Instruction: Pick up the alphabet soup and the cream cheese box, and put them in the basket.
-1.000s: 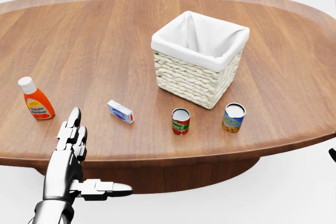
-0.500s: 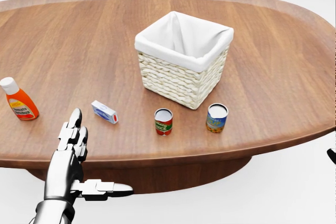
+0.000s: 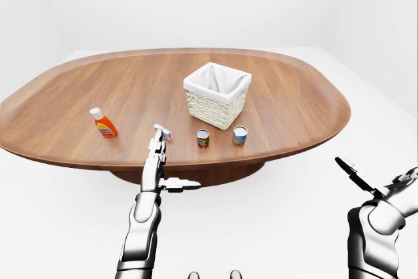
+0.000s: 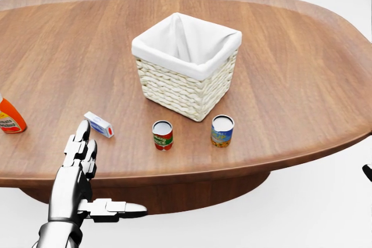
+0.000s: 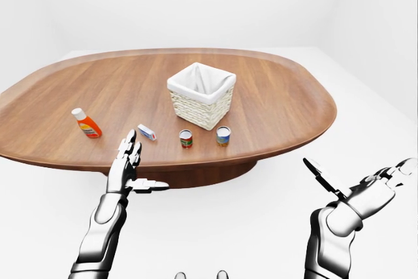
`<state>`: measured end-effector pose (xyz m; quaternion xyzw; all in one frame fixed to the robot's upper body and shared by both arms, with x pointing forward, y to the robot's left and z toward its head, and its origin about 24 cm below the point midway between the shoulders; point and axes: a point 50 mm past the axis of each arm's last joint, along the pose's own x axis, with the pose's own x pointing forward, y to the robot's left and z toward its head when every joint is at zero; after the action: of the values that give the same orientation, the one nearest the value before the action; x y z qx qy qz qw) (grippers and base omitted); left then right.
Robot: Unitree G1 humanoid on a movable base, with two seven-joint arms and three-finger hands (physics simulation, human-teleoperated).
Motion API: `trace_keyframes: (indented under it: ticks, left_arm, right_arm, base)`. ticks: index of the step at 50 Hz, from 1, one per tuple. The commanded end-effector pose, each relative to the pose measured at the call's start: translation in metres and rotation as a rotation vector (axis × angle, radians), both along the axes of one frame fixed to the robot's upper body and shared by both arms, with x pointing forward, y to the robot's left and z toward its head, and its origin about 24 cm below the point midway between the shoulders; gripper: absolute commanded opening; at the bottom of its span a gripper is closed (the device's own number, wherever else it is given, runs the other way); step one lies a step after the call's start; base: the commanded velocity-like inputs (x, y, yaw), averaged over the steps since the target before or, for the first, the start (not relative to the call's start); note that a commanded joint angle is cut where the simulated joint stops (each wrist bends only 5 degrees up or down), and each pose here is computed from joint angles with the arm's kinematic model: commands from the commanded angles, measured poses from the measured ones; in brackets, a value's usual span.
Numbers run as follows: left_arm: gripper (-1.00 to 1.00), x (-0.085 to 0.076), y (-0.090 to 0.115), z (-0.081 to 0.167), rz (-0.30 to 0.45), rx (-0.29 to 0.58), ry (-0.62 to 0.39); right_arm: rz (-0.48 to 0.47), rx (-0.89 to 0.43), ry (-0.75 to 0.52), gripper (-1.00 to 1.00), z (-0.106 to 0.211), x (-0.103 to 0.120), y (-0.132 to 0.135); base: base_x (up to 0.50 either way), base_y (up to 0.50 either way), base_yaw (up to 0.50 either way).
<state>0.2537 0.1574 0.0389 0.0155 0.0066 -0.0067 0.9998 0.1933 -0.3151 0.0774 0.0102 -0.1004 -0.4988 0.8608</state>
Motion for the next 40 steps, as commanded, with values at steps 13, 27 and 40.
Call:
trace_keyframes:
  ticks: [13,27,40]
  left_arm:
    - [1.00,0.0012,0.0002,-0.0001,0.000,0.003,0.005]
    - [1.00,0.0023,0.0004,-0.0020,0.000,0.009,0.010]
    - [1.00,0.0020,0.0005,-0.0008,0.002,0.011,0.010]
  right_arm:
    - [0.004,0.013,0.011,1.00,-0.0034,0.0033,-0.0008]
    - [0.008,-0.001,0.012,1.00,-0.0015,0.0040,-0.0003]
    - [0.011,-0.004,0.022,1.00,-0.0030,0.0050,0.0003]
  base:
    - [0.00,-0.16,0.00]
    - [0.00,-0.01,0.00]
    - [0.00,0.00,0.00]
